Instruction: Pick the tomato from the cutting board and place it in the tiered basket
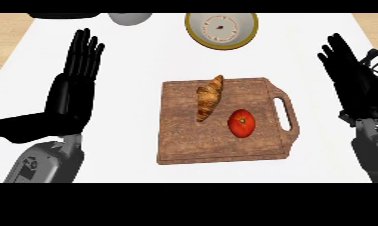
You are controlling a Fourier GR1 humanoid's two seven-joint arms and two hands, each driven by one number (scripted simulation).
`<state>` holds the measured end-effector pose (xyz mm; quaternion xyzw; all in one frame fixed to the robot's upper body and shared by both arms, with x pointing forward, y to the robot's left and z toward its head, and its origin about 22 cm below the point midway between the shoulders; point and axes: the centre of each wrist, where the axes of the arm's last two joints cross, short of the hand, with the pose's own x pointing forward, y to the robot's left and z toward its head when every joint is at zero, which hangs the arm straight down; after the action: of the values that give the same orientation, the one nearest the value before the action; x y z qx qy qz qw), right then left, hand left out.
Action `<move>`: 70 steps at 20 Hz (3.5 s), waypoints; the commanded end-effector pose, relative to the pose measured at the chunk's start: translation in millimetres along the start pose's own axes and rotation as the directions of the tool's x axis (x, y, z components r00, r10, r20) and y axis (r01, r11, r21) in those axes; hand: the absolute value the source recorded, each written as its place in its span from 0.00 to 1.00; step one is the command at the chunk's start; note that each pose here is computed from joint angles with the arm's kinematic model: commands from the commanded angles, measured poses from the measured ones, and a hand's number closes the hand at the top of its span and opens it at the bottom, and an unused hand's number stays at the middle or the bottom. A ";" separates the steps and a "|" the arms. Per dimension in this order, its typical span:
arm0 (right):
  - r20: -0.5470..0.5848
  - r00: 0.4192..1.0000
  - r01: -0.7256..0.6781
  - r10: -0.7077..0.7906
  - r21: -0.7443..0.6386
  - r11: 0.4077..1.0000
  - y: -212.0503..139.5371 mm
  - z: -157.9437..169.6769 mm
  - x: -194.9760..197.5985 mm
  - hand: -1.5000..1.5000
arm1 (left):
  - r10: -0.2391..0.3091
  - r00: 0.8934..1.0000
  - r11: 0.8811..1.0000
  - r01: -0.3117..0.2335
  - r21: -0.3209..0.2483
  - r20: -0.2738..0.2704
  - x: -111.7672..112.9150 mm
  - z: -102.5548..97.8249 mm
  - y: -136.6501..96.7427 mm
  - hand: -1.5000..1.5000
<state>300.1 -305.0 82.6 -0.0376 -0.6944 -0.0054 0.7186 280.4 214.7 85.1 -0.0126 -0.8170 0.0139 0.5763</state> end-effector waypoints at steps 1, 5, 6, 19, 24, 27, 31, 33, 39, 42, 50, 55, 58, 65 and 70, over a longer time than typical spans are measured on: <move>0.086 0.996 0.018 -0.032 0.158 0.987 17.2 3.7 13.4 1.00 | -0.032 0.998 0.999 0.031 -0.008 -0.056 8.3 10.9 19.4 0.50; 0.370 0.900 -0.052 -0.229 0.615 0.787 117.7 24.7 58.7 1.00 | -0.147 0.941 0.989 0.143 -0.037 -0.305 -32.5 22.8 41.8 0.50; 0.405 0.865 -0.087 -0.295 0.701 0.708 137.7 34.4 67.7 1.00 | -0.174 0.917 0.985 0.163 -0.062 -0.358 -42.0 32.7 44.1 0.50; 0.490 0.733 -0.588 0.471 0.109 0.801 102.3 71.5 23.9 0.00 | -0.147 0.870 0.989 0.138 -0.055 -0.471 -43.8 45.1 80.4 0.50; 0.460 0.463 -0.878 0.758 0.122 0.462 84.5 71.7 50.9 0.00 | -0.152 0.859 0.988 0.144 -0.053 -0.488 -47.5 48.5 74.4 0.50; 0.444 0.358 -0.925 0.822 0.289 0.247 90.6 90.2 54.4 0.00 | -0.162 0.858 0.986 0.154 -0.055 -0.487 -47.1 47.4 85.9 0.50; 0.417 0.285 -0.926 0.863 0.352 0.135 112.5 94.4 89.3 0.00 | -0.134 0.866 0.991 0.113 -0.071 -0.481 -36.9 36.7 79.6 0.50; 0.409 0.306 -0.914 0.860 0.378 0.145 144.2 113.8 84.2 0.00 | -0.154 0.872 0.988 0.133 -0.078 -0.466 -34.3 36.4 82.8 0.50; 0.317 0.314 -0.917 0.895 0.344 0.200 185.8 111.0 84.3 0.00 | -0.150 0.864 0.989 0.134 -0.069 -0.480 -36.4 24.4 76.4 0.50; 0.292 0.299 -0.914 0.908 0.359 0.186 176.4 109.7 36.3 0.00 | -0.137 0.864 0.990 0.126 -0.056 -0.485 -41.5 37.6 78.0 0.50; 0.238 0.256 -0.915 0.937 0.373 0.155 168.8 85.0 15.0 0.00 | -0.132 0.870 0.991 0.121 -0.055 -0.475 -30.0 27.5 79.3 0.50; 0.246 0.213 -0.940 0.946 0.315 0.130 160.7 71.5 -13.6 0.00 | -0.131 0.872 0.991 0.121 -0.051 -0.472 -51.7 45.5 77.6 0.50; 0.232 0.218 -0.950 0.948 0.273 0.152 158.3 62.7 -11.4 0.00 | -0.154 0.872 0.988 0.148 -0.051 -0.465 -35.9 32.5 66.9 0.50; 0.236 0.182 -0.952 0.955 0.285 0.111 173.4 53.5 -35.4 0.00 | -0.139 0.873 0.990 0.125 -0.060 -0.467 -41.5 23.6 72.9 0.50; 0.255 0.184 -0.900 0.949 0.431 0.059 148.4 54.0 -39.1 1.00 | -0.136 0.869 0.991 0.120 -0.063 -0.476 -46.2 51.1 79.3 0.50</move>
<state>255.2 -149.0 48.4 -0.3105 -0.4701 0.6059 0.5617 255.9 293.5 29.6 0.0331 -0.6513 -0.0428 0.7569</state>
